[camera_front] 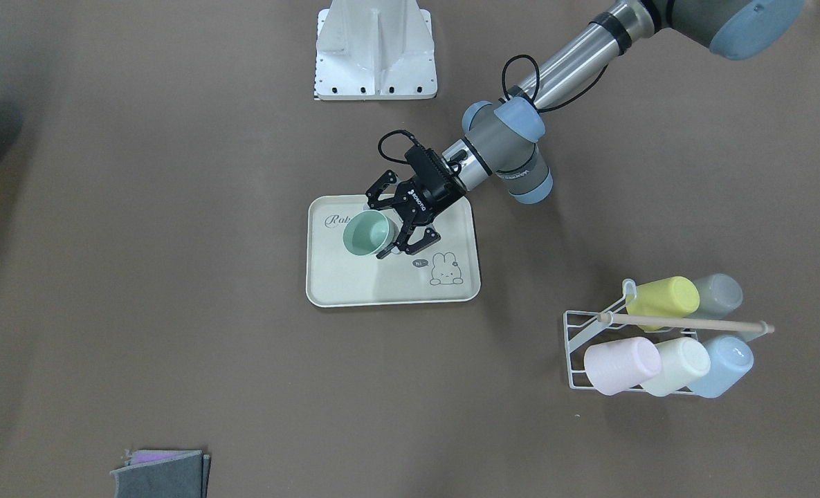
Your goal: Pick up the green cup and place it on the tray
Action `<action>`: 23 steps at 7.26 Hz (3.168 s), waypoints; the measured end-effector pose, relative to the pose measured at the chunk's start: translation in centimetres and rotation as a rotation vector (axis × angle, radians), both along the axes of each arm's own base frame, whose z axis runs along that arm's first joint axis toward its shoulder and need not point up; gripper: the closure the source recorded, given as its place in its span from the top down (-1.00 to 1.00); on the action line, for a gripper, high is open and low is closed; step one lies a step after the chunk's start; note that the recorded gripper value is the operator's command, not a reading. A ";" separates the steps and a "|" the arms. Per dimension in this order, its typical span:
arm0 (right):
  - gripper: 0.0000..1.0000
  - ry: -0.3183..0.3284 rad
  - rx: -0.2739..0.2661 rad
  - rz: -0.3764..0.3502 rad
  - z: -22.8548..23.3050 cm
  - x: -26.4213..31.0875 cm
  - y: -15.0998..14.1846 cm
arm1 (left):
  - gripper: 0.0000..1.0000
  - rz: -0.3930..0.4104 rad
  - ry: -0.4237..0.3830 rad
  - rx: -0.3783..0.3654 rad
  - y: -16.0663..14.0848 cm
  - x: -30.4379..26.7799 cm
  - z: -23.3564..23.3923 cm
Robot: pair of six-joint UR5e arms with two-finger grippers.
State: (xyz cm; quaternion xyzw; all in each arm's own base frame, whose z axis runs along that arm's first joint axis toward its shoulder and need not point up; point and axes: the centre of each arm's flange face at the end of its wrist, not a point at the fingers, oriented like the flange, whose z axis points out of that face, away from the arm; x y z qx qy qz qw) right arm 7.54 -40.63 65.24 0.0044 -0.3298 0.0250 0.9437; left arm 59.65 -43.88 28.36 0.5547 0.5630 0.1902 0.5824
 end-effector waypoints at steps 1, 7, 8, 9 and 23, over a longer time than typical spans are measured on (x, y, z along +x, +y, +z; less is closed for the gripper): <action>1.00 0.000 0.000 0.000 0.0 0.0 0.0 | -1.00 0.007 -0.009 -0.005 0.4 0.6 0.5; 1.00 0.000 0.001 0.000 0.0 0.0 0.0 | 0.20 0.014 -0.008 -0.004 0.9 1.0 0.4; 1.00 0.000 0.001 0.000 0.0 0.0 0.0 | 0.96 0.013 -0.002 0.000 0.9 1.0 0.0; 1.00 -0.001 0.002 0.000 0.0 0.0 0.0 | 0.97 0.012 0.003 0.002 1.0 0.9 -0.2; 1.00 -0.057 0.007 0.006 -0.8 -0.4 -0.4 | 0.97 -0.179 -0.293 -0.150 -4.2 -9.5 -24.5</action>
